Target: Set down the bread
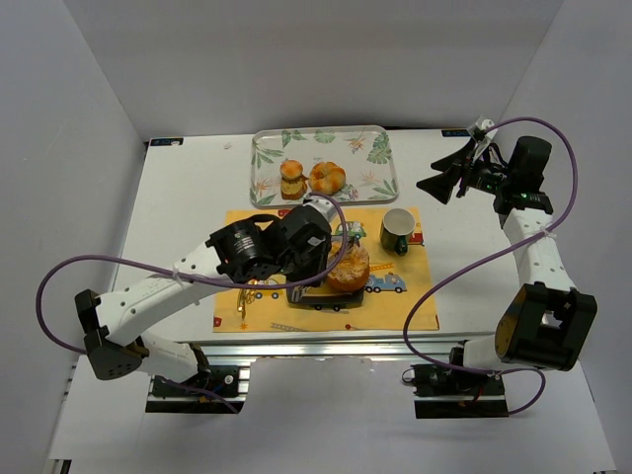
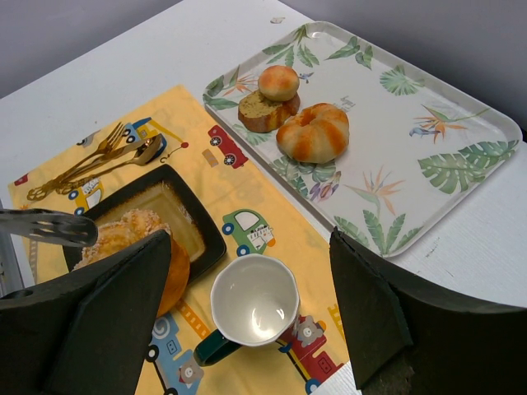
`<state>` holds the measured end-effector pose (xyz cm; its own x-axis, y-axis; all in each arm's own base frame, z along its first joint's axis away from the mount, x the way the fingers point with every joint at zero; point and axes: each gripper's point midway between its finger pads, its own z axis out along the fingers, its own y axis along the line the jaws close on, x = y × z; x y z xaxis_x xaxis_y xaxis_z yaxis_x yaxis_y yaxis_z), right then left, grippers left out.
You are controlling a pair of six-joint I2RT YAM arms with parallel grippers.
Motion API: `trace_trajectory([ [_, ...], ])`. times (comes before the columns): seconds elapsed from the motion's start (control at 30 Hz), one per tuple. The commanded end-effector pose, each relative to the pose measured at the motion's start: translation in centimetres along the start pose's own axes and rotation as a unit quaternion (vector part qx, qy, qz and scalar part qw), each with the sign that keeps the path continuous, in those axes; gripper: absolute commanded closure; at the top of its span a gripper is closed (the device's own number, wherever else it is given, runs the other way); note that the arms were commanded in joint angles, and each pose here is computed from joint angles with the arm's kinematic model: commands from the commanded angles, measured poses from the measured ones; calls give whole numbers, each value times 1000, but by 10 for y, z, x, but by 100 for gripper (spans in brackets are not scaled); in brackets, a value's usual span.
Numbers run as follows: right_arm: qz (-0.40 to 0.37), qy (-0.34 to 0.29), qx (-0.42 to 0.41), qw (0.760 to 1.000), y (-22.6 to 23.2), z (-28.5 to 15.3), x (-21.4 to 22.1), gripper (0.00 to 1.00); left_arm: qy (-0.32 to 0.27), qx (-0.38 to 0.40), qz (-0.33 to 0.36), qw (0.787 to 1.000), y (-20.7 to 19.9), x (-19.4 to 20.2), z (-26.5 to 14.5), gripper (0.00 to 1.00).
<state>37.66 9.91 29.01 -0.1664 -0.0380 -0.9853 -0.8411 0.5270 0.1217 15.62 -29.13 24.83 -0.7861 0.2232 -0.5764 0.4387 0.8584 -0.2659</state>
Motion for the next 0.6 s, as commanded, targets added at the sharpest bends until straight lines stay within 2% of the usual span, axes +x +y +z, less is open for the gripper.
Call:
trace_trajectory([
  [0.0, -33, -16, -6, 999, 8, -5, -18, 18, -97, 29, -43, 994, -5, -44, -40, 71],
  [0.13, -29, -17, -9, 999, 8, -4, -17, 18, -163, 29, -133, 977, 38, -90, -46, 81],
  [0.23, -27, -17, -12, 999, 7, -3, -16, 18, -182, 6, -167, 969, 76, -108, -39, 83],
  [0.43, -22, -17, -16, 999, 7, -2, -12, 18, -172, -57, -184, 966, 154, -125, 6, 71],
  [0.5, -18, -17, -20, 999, 9, -1, -9, 18, -153, -54, -184, 969, 165, -128, 26, 60],
  [0.57, -16, -16, -20, 1000, 9, -1, -6, 18, -154, -47, -198, 967, 182, -139, 41, 55],
])
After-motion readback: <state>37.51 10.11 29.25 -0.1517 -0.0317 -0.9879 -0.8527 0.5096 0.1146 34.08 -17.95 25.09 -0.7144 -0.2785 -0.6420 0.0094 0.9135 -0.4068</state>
